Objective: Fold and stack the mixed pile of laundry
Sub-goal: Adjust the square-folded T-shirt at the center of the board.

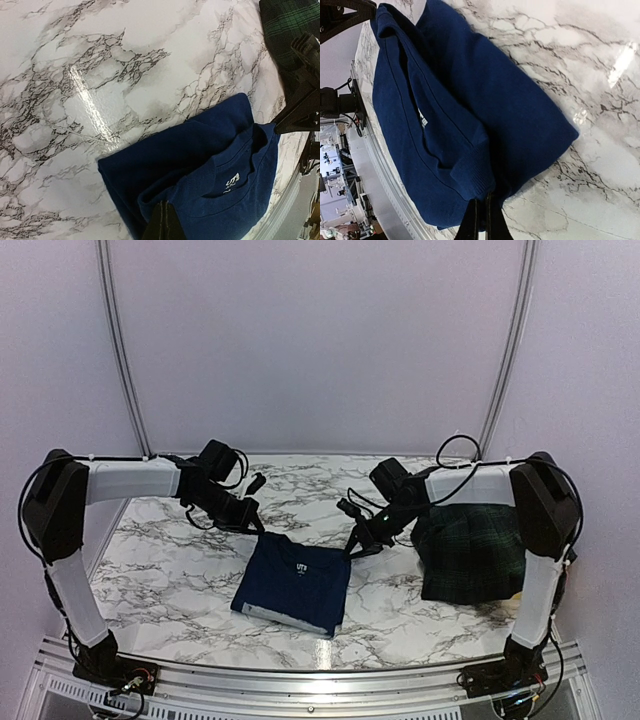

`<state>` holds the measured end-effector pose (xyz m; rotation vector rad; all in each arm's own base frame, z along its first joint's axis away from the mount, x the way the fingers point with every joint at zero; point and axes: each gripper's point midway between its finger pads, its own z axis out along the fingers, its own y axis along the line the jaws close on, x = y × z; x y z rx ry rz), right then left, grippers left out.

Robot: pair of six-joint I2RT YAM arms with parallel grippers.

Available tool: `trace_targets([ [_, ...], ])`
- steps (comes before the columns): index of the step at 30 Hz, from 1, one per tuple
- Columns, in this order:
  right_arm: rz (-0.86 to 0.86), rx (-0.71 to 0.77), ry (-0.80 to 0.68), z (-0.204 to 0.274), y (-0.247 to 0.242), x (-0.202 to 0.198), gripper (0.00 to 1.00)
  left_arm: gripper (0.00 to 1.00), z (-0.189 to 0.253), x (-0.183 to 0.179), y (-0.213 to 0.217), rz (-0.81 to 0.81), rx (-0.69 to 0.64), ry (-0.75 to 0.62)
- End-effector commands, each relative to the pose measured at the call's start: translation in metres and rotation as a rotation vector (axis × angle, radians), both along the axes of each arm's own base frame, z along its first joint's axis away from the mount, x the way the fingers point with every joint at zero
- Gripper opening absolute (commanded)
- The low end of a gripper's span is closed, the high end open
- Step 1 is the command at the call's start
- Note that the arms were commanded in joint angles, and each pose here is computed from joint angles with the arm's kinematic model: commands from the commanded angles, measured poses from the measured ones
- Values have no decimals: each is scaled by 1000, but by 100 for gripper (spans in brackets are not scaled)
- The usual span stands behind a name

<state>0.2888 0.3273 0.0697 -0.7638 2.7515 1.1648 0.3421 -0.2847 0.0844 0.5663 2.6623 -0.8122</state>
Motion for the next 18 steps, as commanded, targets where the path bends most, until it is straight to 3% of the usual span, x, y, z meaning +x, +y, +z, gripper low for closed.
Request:
trace_targets([
  [1, 19, 13, -105, 36, 10, 9, 0, 0, 21, -2, 15, 44, 9, -46],
  [8, 4, -28, -215, 54, 10, 34, 0, 0, 27, 7, 30, 103, 23, -74],
  [18, -58, -193, -230, 2, -13, 73, 0, 0, -15, 28, 26, 132, 41, -25],
])
